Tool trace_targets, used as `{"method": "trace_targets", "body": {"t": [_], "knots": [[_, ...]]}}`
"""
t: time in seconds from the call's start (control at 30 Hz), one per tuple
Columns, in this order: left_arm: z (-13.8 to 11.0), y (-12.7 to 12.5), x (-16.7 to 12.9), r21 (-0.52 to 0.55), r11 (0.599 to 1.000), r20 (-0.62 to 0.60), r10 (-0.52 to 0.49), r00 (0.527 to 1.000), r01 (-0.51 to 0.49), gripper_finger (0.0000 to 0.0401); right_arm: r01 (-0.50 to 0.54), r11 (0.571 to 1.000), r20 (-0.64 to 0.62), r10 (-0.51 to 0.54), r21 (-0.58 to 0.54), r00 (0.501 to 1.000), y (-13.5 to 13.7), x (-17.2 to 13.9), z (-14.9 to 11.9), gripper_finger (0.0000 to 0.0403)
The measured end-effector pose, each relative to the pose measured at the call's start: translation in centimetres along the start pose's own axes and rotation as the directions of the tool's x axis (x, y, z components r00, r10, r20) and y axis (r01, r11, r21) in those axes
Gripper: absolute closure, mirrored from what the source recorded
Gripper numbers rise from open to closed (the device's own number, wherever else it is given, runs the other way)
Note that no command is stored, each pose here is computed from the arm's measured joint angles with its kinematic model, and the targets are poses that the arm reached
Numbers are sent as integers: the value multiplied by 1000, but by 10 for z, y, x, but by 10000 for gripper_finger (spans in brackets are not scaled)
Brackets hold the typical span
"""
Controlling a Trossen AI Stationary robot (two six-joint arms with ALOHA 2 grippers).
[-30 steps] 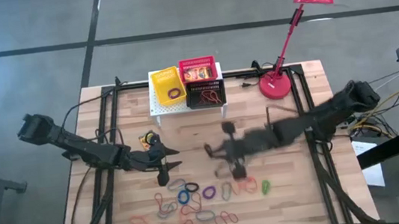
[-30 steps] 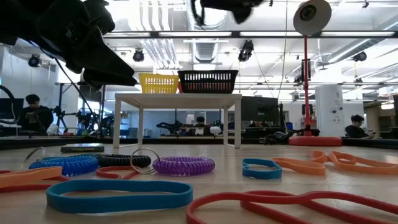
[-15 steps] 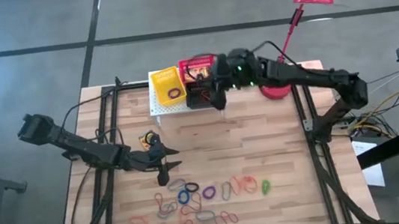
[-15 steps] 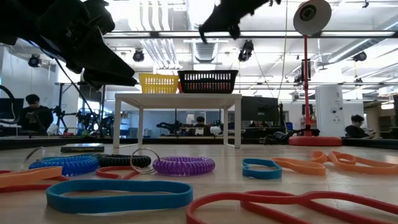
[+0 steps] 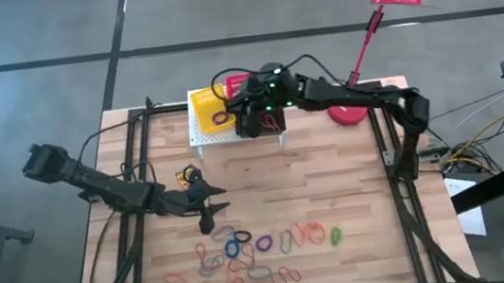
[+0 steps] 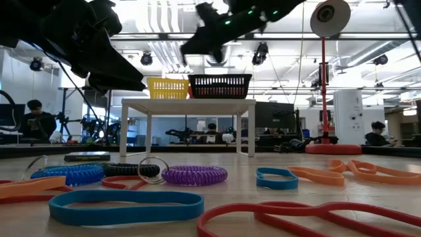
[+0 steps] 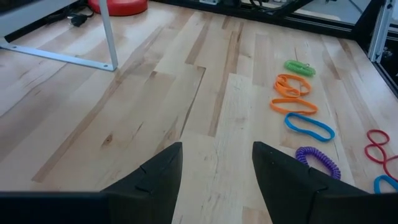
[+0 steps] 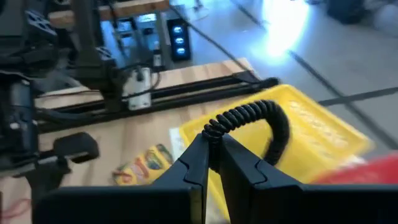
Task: Pick & Place Office Desk Supplies
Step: Put the black spring keychain into the yellow bin on the shelf
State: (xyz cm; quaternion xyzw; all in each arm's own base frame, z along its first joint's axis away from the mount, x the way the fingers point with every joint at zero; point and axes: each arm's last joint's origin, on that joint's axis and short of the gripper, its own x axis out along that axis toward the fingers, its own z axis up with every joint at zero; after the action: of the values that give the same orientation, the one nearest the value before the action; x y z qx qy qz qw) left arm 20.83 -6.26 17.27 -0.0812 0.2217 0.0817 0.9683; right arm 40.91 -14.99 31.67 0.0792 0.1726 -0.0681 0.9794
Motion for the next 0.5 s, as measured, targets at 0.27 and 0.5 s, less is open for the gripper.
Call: {"method": "trace_targets", "body": {"t": [0.27,0.5], "knots": [[0,0,0,-3,1000,0,0,1000,0,204,-2,1000,-56,3,16,998,-12,48,5,380],[0,0,0,-3,1000,0,0,1000,0,204,25,998,-225,-11,56,974,-18,64,6,336]]}}
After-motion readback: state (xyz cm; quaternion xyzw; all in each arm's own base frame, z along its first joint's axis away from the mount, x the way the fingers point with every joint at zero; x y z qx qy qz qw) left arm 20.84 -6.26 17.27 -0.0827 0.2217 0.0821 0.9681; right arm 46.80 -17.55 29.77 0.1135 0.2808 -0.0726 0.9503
